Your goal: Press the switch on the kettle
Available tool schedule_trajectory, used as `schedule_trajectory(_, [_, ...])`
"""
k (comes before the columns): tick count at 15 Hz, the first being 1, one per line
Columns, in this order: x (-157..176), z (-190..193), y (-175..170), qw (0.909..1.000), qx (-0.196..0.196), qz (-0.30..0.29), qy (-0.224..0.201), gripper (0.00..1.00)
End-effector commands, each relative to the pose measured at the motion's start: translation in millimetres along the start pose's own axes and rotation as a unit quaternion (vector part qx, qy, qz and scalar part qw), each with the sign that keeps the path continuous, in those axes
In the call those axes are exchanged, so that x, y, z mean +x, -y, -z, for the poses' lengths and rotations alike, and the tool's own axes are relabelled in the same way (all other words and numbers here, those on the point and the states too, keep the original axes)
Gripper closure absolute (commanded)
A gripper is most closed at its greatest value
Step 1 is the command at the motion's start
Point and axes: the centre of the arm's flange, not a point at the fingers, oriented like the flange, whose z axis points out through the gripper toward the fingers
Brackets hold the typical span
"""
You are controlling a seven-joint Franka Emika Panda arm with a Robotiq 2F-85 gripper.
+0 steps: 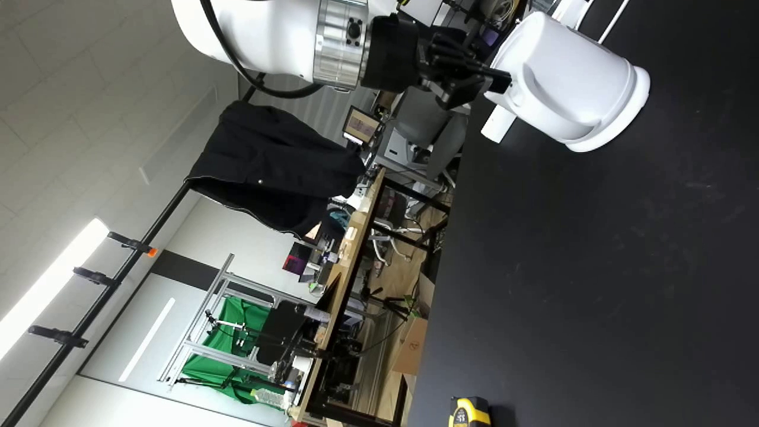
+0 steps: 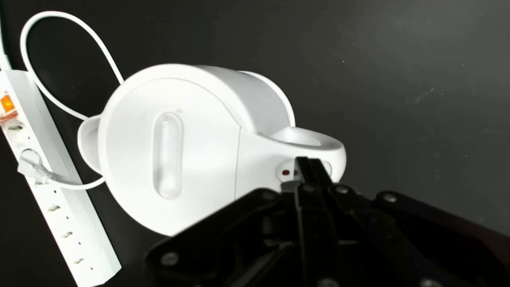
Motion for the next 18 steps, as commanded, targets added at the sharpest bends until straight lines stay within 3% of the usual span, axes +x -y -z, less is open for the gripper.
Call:
schedule_trajectory(1, [-3,-4,-5,0.9997,-0.006,-0.018,0.016,1.00])
schedule_trajectory(18, [-5,-4,7,1.0000,-0.005,-0.004,0.006,1.00])
